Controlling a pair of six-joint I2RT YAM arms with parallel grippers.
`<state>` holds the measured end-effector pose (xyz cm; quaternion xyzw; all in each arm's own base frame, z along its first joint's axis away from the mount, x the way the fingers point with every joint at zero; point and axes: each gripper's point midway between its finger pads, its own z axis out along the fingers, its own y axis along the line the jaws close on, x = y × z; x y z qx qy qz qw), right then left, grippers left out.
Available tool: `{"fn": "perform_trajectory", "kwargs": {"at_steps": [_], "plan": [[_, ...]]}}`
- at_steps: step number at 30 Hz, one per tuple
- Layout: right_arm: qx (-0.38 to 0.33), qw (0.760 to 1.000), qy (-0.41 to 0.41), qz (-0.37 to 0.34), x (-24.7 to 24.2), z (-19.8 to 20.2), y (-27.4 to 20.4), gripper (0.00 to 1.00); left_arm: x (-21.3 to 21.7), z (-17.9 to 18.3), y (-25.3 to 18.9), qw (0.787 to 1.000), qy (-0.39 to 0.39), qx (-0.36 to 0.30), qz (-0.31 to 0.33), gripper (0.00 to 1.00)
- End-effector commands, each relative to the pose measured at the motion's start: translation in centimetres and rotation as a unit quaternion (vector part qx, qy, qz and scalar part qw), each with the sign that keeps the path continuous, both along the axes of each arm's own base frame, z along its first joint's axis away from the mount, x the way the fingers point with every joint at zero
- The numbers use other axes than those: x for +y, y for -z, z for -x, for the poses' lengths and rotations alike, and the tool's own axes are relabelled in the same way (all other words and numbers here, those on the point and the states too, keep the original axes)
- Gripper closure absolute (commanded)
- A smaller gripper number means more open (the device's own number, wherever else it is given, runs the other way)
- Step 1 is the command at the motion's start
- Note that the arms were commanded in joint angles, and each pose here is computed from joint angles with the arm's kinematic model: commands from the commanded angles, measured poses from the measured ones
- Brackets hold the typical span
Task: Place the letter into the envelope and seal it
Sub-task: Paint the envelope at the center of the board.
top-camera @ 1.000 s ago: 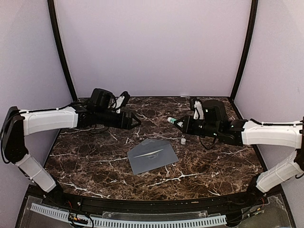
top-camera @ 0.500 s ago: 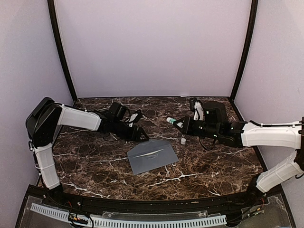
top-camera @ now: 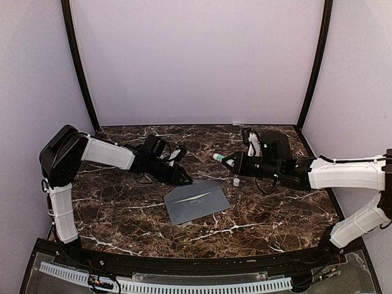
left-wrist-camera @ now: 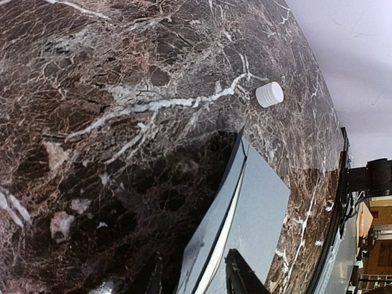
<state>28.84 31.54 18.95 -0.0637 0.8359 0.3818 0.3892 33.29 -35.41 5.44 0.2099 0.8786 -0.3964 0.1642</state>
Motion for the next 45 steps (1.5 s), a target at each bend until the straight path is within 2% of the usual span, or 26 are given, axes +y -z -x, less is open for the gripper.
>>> {"fn": "perform_trajectory", "kwargs": {"at_steps": [1,4,8,15,19,21,27,32,40,43,45], "plan": [[-0.013,1.0,0.0,-0.017,0.2,-0.6,-0.9,0.99,-0.6,-0.4,-1.1,1.0,0.012,-0.009,0.021,0.7],[-0.012,1.0,-0.001,-0.016,0.3,-0.6,-0.8,0.99,-0.6,-0.2,-0.9,1.0,0.015,-0.008,0.02,0.8],[-0.01,1.0,0.0,-0.016,0.2,-0.6,-0.7,0.99,-0.5,-0.2,-0.8,1.0,0.016,-0.01,0.017,0.9],[-0.004,1.0,0.0,-0.016,0.2,-0.6,-0.2,0.99,0.1,-0.3,-1.1,1.0,0.009,-0.026,0.004,1.0],[-0.002,1.0,0.0,-0.016,0.2,-0.6,-0.1,0.99,1.5,-0.8,-2.0,0.997,-0.016,-0.073,-0.018,1.0],[-0.002,1.0,0.0,-0.014,0.2,-0.6,-0.1,0.99,2.9,-1.4,-2.8,0.991,-0.037,-0.119,-0.045,1.0],[-0.002,1.0,0.001,-0.011,0.3,-0.8,-0.1,0.99,8.7,-3.0,-4.9,0.956,-0.151,-0.213,-0.135,1.0],[0.003,1.0,0.0,-0.009,0.5,-1.1,0.2,0.99,10.4,-2.5,-3.5,0.946,-0.168,-0.212,-0.178,1.0],[0.005,1.0,-0.001,-0.012,0.9,-1.3,0.0,0.99,9.6,-1.6,-1.2,0.936,-0.147,-0.21,-0.241,1.0],[0.008,1.0,0.001,-0.009,0.8,-1.3,0.2,0.99,9.1,-1.4,-1.5,0.939,-0.143,-0.209,-0.232,0.95],[0.008,1.0,0.001,-0.009,0.8,-1.3,0.2,0.99,8.7,-1.1,-1.7,0.942,-0.139,-0.206,-0.223,0.88]]}}
